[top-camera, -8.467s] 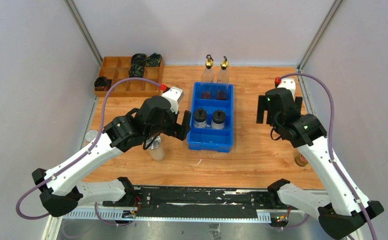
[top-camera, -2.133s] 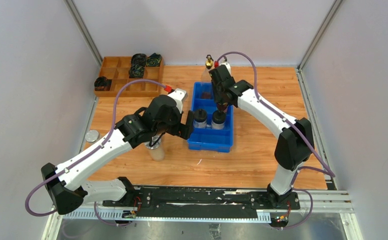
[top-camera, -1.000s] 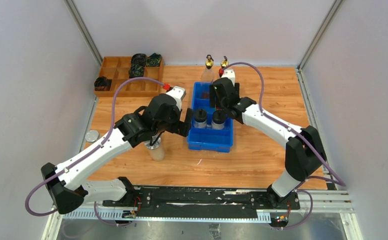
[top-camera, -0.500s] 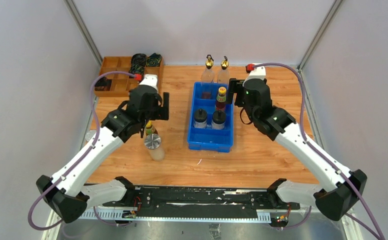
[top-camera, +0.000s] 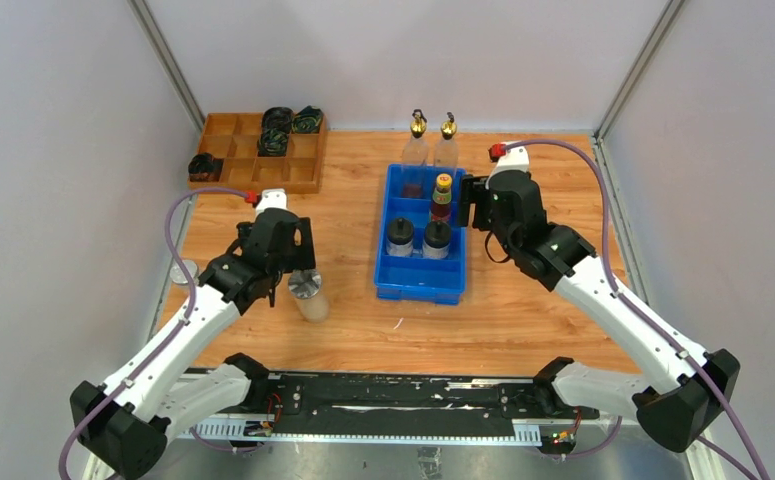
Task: Organize the condiment bottles
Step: Move the bottle to the center of the board.
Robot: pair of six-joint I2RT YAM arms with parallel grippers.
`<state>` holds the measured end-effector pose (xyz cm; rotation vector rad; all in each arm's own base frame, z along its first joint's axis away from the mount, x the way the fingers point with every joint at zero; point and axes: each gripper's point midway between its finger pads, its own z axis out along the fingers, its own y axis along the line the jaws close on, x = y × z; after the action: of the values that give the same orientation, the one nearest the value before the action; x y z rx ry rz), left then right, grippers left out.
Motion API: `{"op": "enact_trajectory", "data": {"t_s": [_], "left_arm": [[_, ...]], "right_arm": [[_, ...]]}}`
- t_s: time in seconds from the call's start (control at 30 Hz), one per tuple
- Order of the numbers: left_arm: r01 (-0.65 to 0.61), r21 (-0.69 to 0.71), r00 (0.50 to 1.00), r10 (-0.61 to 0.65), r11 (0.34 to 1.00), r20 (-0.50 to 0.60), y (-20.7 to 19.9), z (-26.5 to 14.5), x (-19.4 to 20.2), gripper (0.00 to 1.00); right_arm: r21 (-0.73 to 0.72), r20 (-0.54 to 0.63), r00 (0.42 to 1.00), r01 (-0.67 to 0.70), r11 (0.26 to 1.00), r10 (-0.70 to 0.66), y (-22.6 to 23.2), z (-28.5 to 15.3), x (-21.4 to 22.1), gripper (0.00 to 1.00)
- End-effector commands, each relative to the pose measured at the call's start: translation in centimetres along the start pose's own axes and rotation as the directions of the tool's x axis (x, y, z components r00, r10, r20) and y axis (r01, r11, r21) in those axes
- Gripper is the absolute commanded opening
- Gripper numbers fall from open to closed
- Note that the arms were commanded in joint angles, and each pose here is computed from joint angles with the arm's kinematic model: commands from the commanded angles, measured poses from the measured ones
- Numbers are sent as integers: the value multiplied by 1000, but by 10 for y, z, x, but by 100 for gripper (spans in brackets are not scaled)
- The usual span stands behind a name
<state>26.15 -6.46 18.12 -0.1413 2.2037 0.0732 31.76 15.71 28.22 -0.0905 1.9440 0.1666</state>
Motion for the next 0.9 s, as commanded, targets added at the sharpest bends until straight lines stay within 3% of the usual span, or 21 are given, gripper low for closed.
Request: {"op": "enact_trajectory", "data": {"t_s": [0.0,0.17,0.4,0.87], "left_arm": [[69,35,998,-69,997,14,-10,9,5,91],[68,75,998,-68,995,1,-22,22,14,84],[72,132,997,-70,989,-22,-38,28,15,63],[66,167,998,-65,984,-14,-42,18,5,55]], "right_arm": [[-26,-44,999,10,1000,-11,3,-5,19,78],[-31,-62,998,4,1000,-6,4,-4,27,77],[-31,-83,996,7,1000,-9,3,-3,36,74],[-53,-125,992,0,999,-6,11,3,49,70]]}}
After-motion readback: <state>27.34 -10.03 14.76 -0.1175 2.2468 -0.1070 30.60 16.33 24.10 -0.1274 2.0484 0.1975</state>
